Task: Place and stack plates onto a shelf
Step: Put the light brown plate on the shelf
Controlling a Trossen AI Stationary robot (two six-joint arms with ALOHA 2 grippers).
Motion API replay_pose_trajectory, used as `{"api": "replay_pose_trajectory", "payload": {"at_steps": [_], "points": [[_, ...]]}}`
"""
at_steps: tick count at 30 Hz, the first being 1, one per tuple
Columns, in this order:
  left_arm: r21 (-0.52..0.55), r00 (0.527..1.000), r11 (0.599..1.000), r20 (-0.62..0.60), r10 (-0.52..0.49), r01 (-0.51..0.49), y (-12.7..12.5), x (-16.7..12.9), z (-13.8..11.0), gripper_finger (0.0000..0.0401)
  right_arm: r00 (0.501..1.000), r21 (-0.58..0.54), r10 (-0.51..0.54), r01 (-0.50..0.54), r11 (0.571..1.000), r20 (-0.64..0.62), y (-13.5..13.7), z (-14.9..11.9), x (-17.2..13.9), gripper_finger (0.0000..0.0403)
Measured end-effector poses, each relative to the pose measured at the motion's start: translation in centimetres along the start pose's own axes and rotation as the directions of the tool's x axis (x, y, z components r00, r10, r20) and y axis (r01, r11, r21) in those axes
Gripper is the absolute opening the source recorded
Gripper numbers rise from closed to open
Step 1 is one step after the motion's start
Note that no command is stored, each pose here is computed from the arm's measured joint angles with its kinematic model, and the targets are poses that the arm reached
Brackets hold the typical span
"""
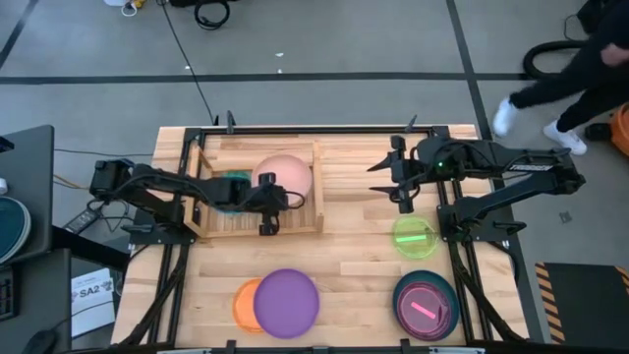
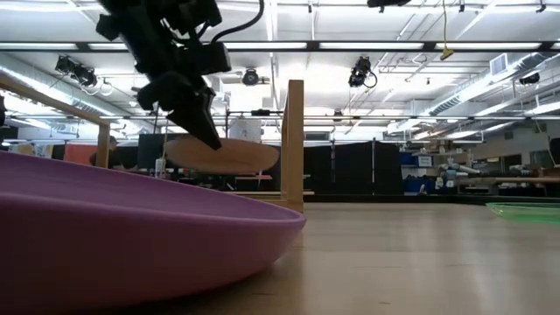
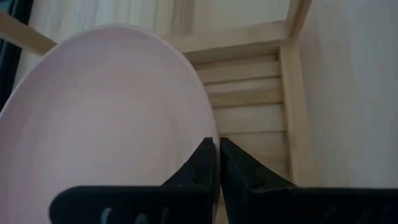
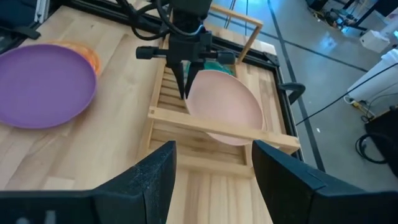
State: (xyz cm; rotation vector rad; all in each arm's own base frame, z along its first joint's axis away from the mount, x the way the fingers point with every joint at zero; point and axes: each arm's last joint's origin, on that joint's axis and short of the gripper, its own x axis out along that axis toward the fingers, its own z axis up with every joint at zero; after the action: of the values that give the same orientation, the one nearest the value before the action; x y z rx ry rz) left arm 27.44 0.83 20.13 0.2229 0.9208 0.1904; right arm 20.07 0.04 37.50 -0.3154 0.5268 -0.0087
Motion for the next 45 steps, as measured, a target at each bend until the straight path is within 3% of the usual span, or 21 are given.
{"api": "replay_pose_trajectory", "payload": {"at_steps": [12, 28, 45], "points": [[-0.018, 0.997, 1.000, 0.073, -0.021, 0.023, -0.6, 1.2, -1.3, 0.0015, 1.000, -0.010, 0.009, -0.009, 1.000, -0.030, 0.1, -0.1, 1.0, 0.0215], [0.014, 0.997, 0.998, -0.037, -0.061, 0.061, -1.8, 4.9, -2.9, 0.0017, 0.999, -0.010, 0.009, -0.010, 1.000, -0.031, 0.1, -0.1, 1.1, 0.0215], [0.009, 0.997, 0.998, -0.036, -0.068, 0.068, -1.9, 5.2, -2.9, 0.0076, 0.999, -0.010, 0.009, -0.010, 1.000, -0.031, 0.1, -0.1, 1.1, 0.0215]]}}
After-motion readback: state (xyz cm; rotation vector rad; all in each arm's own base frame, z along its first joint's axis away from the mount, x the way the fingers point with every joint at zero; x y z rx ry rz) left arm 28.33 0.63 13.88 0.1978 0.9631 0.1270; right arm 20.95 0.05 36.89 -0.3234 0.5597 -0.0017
